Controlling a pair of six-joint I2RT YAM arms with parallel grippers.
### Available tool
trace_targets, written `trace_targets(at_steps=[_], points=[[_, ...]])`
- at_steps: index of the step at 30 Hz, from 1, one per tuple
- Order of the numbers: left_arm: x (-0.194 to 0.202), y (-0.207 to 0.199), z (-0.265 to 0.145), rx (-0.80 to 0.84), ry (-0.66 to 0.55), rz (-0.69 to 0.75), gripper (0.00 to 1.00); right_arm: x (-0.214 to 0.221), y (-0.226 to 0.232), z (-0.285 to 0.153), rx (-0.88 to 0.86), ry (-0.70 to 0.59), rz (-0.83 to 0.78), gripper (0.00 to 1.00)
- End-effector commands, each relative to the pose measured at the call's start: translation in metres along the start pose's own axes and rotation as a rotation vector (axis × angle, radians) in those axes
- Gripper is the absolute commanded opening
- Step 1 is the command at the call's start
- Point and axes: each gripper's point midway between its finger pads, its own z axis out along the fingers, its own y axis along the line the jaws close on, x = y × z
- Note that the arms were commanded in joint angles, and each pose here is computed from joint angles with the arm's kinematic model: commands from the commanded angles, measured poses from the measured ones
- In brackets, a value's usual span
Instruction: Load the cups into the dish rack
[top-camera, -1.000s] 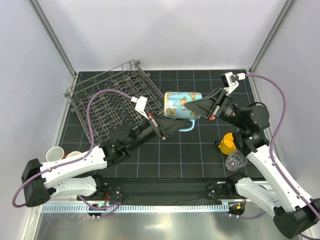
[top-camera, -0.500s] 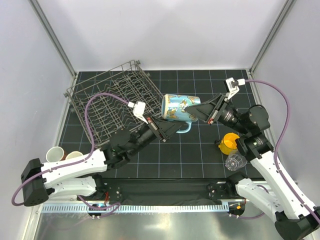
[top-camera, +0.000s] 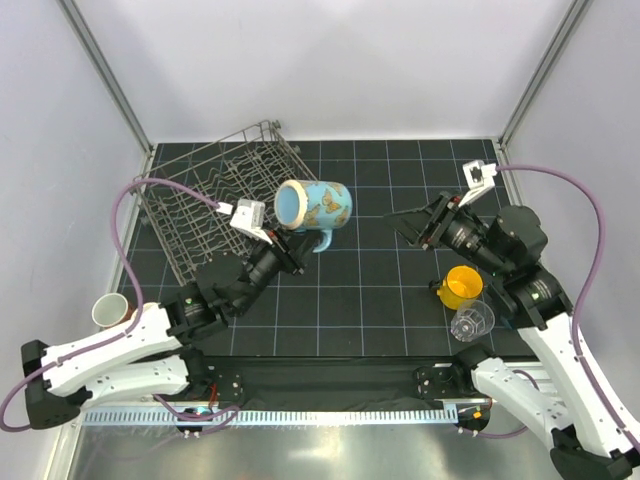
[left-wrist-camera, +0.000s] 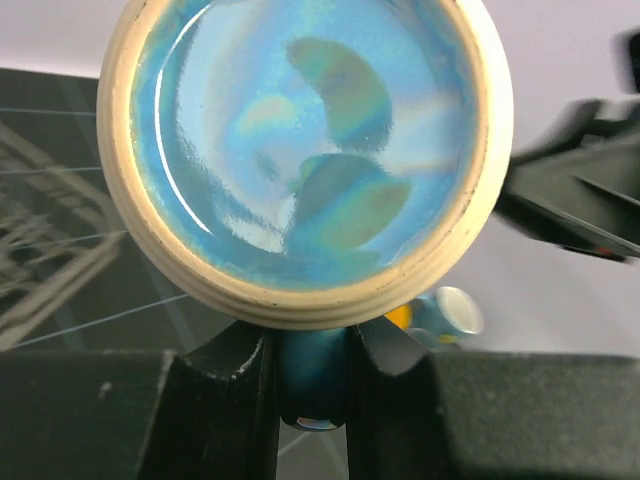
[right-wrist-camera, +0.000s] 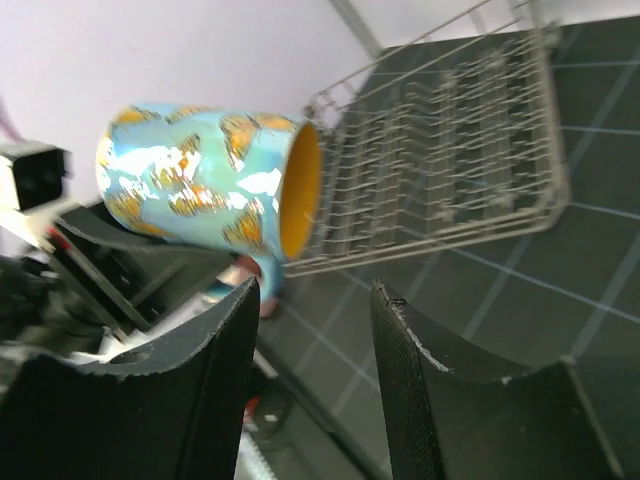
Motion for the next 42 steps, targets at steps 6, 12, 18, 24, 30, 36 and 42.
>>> trace_targets(at_steps=[6, 12, 18, 24, 30, 36, 42], points=[[-0.108, 0.071, -0.007, -0.427, -0.138, 0.202, 0.0, 0.029, -0.046, -0.027, 0.18, 0.067, -0.177, 0.5], [-0.116, 0.125, 0.03, -0.565, -0.075, 0.246, 0.0, 0.056, -0.066, -0.034, 0.221, 0.143, -0.196, 0.5], [-0.112, 0.187, 0.085, -0.693, -0.022, 0.288, 0.0, 0.06, -0.071, -0.035, 0.226, 0.166, -0.234, 0.5], [-0.128, 0.249, 0.131, -0.809, -0.037, 0.265, 0.0, 0.062, -0.08, -0.033, 0.255, 0.186, -0.264, 0.5], [-0.111, 0.299, 0.171, -0.921, -0.003, 0.262, 0.0, 0.064, -0.071, -0.026, 0.227, 0.208, -0.242, 0.5], [-0.091, 0.348, 0.19, -1.08, 0.053, 0.215, 0.0, 0.057, -0.077, -0.026, 0.277, 0.209, -0.268, 0.5], [-0.074, 0.377, 0.199, -1.113, 0.044, 0.159, 0.0, 0.05, -0.088, -0.028, 0.344, 0.199, -0.293, 0.51]])
